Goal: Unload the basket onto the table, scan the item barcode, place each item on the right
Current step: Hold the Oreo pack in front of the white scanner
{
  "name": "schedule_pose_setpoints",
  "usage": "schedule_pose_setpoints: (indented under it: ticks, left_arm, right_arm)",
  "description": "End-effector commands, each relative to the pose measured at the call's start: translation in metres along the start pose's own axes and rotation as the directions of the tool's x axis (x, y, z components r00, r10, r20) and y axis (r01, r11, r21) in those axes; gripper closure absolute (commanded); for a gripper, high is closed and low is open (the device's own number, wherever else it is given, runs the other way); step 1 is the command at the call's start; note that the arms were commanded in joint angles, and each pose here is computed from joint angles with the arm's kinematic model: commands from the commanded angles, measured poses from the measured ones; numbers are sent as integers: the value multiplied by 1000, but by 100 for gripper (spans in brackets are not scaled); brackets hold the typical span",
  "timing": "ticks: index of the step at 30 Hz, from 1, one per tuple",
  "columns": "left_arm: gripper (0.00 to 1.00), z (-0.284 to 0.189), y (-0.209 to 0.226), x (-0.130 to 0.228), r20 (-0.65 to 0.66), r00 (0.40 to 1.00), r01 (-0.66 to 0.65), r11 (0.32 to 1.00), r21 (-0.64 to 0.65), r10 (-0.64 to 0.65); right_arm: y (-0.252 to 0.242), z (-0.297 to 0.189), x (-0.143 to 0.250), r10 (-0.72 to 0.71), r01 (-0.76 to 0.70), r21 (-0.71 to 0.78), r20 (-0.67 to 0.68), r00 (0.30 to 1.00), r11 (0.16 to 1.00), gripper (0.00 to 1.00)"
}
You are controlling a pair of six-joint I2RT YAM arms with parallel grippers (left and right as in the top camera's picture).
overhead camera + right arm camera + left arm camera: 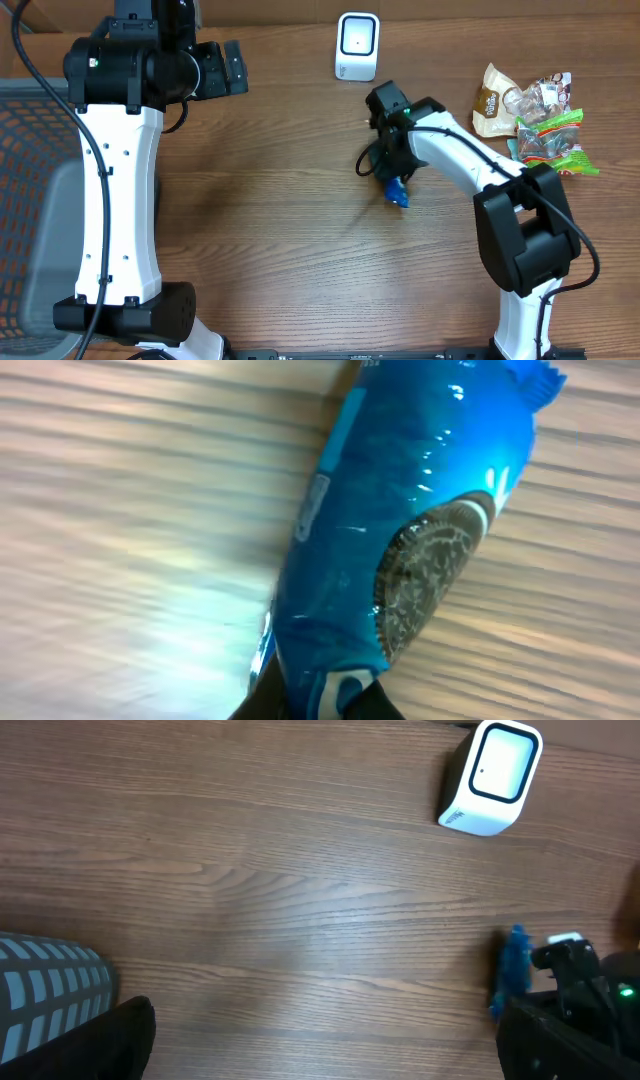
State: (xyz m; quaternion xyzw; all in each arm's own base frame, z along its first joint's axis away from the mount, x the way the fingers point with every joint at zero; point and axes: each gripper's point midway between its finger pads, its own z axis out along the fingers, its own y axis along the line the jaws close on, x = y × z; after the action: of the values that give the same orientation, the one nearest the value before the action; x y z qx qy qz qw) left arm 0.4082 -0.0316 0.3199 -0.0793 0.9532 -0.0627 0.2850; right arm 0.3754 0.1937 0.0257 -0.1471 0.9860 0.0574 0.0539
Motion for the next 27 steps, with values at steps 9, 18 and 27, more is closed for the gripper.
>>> schedule_pose_setpoints:
  ticks: [9,18,27]
  left_arm:
    - [0,-1,-4,-1,4,1000,15,1000,9,-15]
    - [1,-1,-4,-1,4,1000,15,1000,8,-15]
    - [0,-1,-4,-1,4,1000,15,1000,8,-15]
  right_arm:
    - [106,-186,-19,-88,503,-833,497,863,232,96]
    - [46,-240,-63,137,98,-988,114,984,118,96]
    - [42,-287,-89,156,-30,-993,-12,988,112,96]
